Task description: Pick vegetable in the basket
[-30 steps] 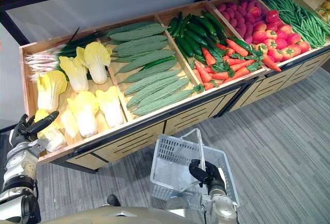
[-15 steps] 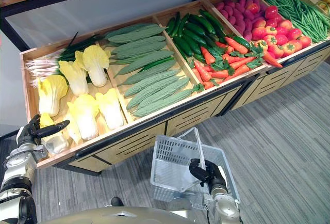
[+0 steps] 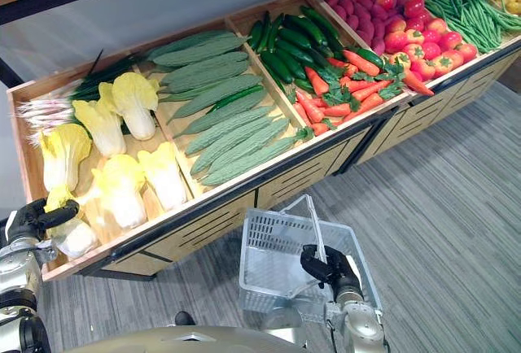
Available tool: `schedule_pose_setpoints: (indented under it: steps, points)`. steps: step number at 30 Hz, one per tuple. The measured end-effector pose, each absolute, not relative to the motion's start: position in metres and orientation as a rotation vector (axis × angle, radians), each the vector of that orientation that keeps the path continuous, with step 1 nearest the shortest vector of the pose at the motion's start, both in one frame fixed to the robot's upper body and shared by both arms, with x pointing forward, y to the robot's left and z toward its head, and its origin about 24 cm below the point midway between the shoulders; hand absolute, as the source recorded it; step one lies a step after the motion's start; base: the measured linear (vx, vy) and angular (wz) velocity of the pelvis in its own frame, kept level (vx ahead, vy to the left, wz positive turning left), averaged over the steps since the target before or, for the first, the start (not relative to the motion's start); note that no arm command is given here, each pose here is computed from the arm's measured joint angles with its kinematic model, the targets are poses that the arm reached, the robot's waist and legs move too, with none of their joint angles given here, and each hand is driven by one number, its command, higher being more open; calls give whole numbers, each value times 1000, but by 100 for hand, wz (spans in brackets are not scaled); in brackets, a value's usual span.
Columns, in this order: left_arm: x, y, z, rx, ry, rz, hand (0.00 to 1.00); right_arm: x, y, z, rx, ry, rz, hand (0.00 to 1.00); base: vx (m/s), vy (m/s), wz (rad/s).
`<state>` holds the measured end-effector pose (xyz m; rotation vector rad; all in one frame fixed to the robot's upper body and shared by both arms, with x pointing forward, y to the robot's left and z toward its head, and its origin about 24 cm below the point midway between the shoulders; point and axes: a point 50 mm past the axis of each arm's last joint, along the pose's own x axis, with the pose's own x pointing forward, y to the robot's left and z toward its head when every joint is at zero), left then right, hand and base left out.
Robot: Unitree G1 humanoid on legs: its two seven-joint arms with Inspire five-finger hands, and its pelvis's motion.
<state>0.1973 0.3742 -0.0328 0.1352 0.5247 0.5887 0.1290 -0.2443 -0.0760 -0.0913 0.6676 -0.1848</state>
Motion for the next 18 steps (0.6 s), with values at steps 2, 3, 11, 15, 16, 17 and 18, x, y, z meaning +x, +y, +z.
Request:
schedule_pose_setpoints:
  steps: [2, 3, 11, 15, 16, 17, 18]
  points:
    - [196, 373, -34, 150, 537, 579, 0, 129, -246, -76, -91, 666, -190, 0, 54, -2, -6]
    - [194, 372, -36, 148, 543, 578, 0, 129, -246, -76, -92, 667, -194, 0, 73, -2, -3]
    - [194, 361, -45, 126, 574, 537, 0, 128, -250, -75, -95, 670, -219, 0, 80, -4, 14]
    - [209, 340, -39, 21, 522, 450, 0, 125, -255, -76, -102, 686, -261, 0, 63, -32, 33]
    - [210, 336, -39, -7, 515, 438, 0, 124, -256, -75, -103, 688, -267, 0, 64, -40, 29]
    - [213, 329, -37, -35, 503, 412, 0, 124, -258, -76, -101, 694, -275, 0, 43, -32, 20]
    - [213, 327, -35, -36, 492, 401, 0, 123, -258, -76, -101, 695, -276, 0, 60, -47, 13]
